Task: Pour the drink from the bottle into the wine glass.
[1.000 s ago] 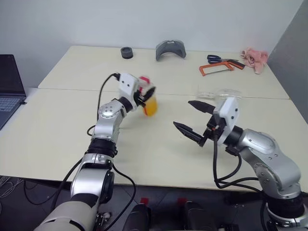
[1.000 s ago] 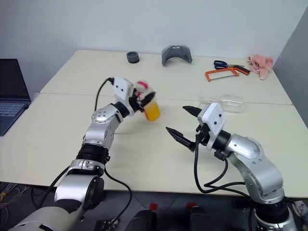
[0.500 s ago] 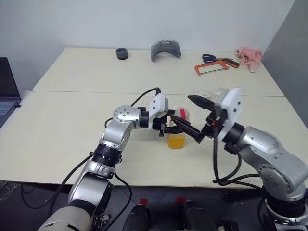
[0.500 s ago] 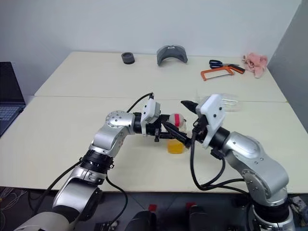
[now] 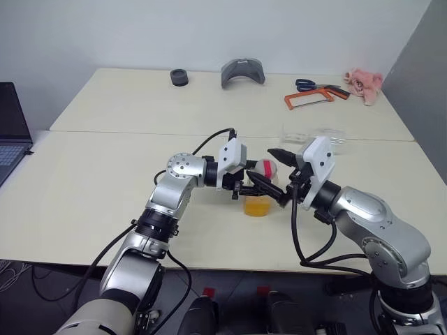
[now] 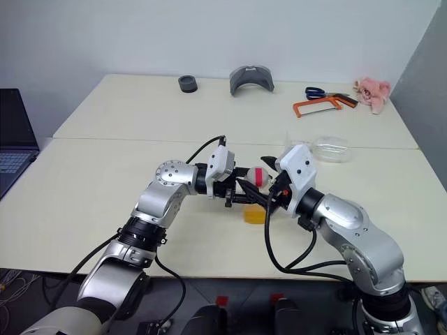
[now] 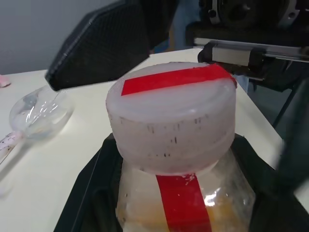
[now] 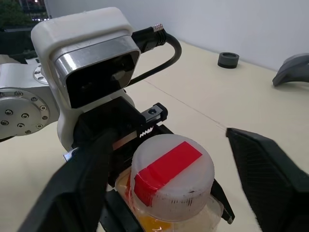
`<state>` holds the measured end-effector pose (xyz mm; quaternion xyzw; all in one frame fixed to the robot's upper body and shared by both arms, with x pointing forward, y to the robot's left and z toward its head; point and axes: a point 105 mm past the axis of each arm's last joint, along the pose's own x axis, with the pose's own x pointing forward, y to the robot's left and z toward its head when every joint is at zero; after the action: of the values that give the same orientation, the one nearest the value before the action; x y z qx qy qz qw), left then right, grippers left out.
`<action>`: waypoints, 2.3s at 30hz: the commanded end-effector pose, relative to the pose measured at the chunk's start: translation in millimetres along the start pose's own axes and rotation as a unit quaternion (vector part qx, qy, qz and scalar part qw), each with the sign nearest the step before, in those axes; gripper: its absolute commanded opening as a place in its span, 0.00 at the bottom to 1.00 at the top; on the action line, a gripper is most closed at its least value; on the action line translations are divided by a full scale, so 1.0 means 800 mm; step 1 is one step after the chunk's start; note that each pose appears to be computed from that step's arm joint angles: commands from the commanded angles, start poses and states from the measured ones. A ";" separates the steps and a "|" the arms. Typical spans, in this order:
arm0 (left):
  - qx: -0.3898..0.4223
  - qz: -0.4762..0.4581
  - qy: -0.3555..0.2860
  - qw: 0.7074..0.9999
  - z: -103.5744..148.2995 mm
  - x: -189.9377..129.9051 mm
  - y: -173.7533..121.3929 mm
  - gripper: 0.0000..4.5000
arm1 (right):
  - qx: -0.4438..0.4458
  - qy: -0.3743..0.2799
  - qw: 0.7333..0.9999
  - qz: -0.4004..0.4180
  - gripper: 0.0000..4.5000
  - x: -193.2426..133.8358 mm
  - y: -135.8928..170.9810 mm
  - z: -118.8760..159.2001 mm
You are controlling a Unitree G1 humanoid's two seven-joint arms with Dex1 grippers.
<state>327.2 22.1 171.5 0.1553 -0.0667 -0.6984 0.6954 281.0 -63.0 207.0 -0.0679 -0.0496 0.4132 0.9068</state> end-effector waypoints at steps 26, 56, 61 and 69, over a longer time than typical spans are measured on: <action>0.030 0.031 -0.012 0.999 0.013 -0.003 0.010 0.48 | -0.095 0.033 0.982 0.162 0.86 -0.050 -0.013 0.029; 0.031 0.036 -0.010 0.999 0.010 0.001 0.018 0.48 | -0.025 -0.064 0.994 -0.081 0.42 -0.001 0.002 0.005; 0.031 0.021 -0.002 0.999 0.008 -0.001 0.015 0.48 | -0.097 -0.066 0.988 0.097 0.42 0.000 0.016 0.016; 0.043 -0.001 0.009 0.999 0.009 -0.008 0.013 0.48 | -0.136 0.054 0.938 0.314 0.42 -0.006 -0.001 0.014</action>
<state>329.3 21.1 173.9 0.1827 -0.0852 -0.7052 0.6797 297.1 -74.3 216.6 -0.2250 -0.0356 0.6052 0.7628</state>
